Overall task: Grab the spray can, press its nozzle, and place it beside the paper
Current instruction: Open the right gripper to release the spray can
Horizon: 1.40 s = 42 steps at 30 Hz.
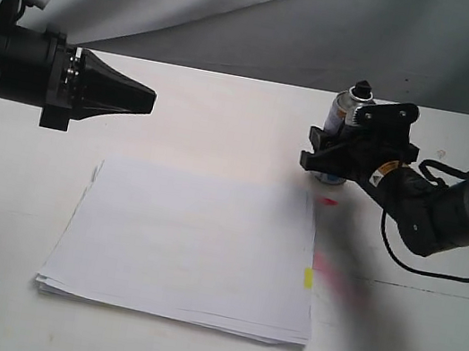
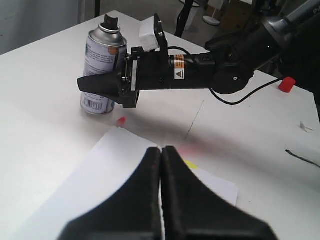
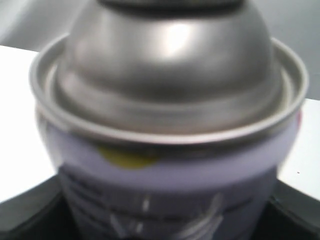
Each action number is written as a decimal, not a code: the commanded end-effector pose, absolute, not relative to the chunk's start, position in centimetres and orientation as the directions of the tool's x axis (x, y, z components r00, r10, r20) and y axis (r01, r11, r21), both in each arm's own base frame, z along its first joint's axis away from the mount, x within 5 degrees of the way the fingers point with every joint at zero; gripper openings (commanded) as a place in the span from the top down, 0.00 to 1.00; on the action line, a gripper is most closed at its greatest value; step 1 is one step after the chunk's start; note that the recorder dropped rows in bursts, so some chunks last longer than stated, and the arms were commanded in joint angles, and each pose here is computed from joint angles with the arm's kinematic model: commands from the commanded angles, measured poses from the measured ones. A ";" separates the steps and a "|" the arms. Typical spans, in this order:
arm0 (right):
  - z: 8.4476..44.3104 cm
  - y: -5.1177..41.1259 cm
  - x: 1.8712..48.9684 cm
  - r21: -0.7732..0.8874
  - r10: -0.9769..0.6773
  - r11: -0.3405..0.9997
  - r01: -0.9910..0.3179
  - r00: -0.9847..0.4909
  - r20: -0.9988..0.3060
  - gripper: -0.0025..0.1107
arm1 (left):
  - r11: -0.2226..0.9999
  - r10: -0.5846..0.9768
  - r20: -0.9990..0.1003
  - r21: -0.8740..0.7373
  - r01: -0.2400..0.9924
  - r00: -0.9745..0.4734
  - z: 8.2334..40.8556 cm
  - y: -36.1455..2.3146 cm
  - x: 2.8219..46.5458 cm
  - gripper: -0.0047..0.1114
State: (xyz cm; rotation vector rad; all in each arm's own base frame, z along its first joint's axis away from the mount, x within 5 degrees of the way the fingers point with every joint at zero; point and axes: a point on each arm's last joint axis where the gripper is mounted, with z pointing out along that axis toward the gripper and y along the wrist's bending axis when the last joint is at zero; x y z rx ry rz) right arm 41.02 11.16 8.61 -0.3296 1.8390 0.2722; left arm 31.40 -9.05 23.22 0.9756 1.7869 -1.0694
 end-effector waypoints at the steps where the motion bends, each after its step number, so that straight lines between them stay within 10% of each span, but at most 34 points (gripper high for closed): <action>1: 9.4 10.9 41.4 0.011 -0.074 0.935 -0.353 -0.226 -0.971 0.98 | 0.348 0.204 -0.904 -0.293 0.891 -0.377 23.3 -8.9 31.3 0.96; 21: 8.5 10.8 41.2 0.020 -0.096 0.939 -0.342 -0.320 -0.943 0.96 | 0.348 0.204 -0.904 -0.293 0.891 -0.377 23.3 -8.9 31.3 0.96; 33: 8.5 11.3 41.0 -0.017 -0.152 0.913 -0.407 -0.303 -0.941 0.21 | 0.348 0.203 -0.903 -0.294 0.890 -0.378 23.3 -8.9 31.3 0.96; 42: 16.6 11.0 40.7 -0.059 -0.150 0.920 -0.387 -0.211 -0.966 0.18 | 0.349 0.178 -0.926 -0.256 0.902 -0.332 25.3 -9.0 31.0 0.96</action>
